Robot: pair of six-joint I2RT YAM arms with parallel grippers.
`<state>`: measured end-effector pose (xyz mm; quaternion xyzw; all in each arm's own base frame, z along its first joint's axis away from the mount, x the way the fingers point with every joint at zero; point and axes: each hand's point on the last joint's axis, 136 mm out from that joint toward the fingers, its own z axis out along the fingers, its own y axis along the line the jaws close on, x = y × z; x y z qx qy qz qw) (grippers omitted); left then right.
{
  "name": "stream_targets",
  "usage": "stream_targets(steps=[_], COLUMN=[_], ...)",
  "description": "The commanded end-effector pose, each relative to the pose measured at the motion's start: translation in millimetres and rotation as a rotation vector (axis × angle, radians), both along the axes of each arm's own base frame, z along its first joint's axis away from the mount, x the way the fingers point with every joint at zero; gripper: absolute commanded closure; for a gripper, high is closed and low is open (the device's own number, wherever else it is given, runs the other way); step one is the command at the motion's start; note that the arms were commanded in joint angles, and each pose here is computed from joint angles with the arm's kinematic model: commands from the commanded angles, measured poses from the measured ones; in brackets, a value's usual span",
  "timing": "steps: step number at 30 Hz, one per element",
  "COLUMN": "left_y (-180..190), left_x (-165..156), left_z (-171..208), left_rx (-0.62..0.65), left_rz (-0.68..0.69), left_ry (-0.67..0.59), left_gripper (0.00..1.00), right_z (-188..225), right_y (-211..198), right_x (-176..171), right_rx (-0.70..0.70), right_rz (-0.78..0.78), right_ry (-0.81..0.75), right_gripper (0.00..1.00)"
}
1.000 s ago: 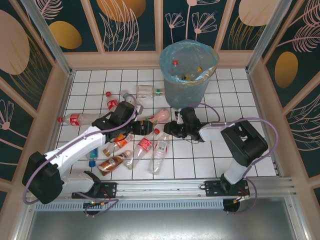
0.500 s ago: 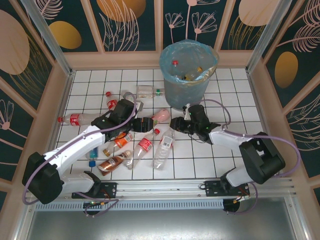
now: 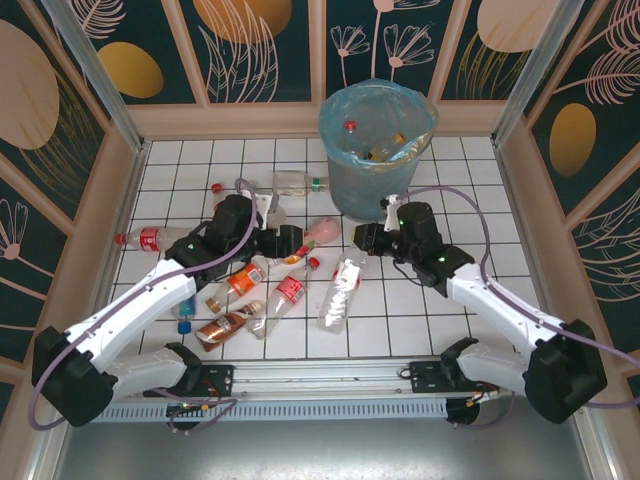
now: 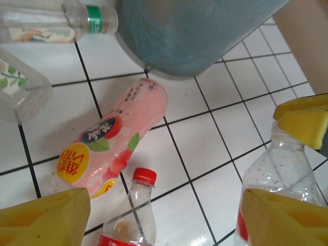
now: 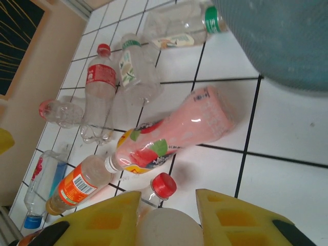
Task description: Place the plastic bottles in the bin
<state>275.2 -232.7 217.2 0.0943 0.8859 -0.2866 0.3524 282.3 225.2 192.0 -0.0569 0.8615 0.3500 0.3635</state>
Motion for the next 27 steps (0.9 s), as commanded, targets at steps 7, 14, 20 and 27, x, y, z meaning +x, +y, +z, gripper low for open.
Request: stream_targets(steps=[7, 14, 20, 27], left_y=[15, 27, 35, 24], left_x=[3, 5, 2, 11], left_z=[55, 118, 170, 227], left_rx=[-0.020, -0.077, -0.144, -0.200], left_rz=[0.039, 0.089, 0.112, 0.093], left_ry=[-0.196, -0.346, -0.492, -0.603], left_gripper=[0.22, 0.22, 0.21, 0.21], right_z=[71, 139, 205, 292], right_y=[-12, -19, -21, -23], right_x=[-3, -3, -8, -7], right_rx=[-0.057, -0.068, -0.024, 0.030], right_rz=[0.027, 0.020, 0.019, -0.002], right_ry=[-0.185, -0.324, -0.440, -0.613], right_gripper=[0.95, 1.00, 1.00, 1.00])
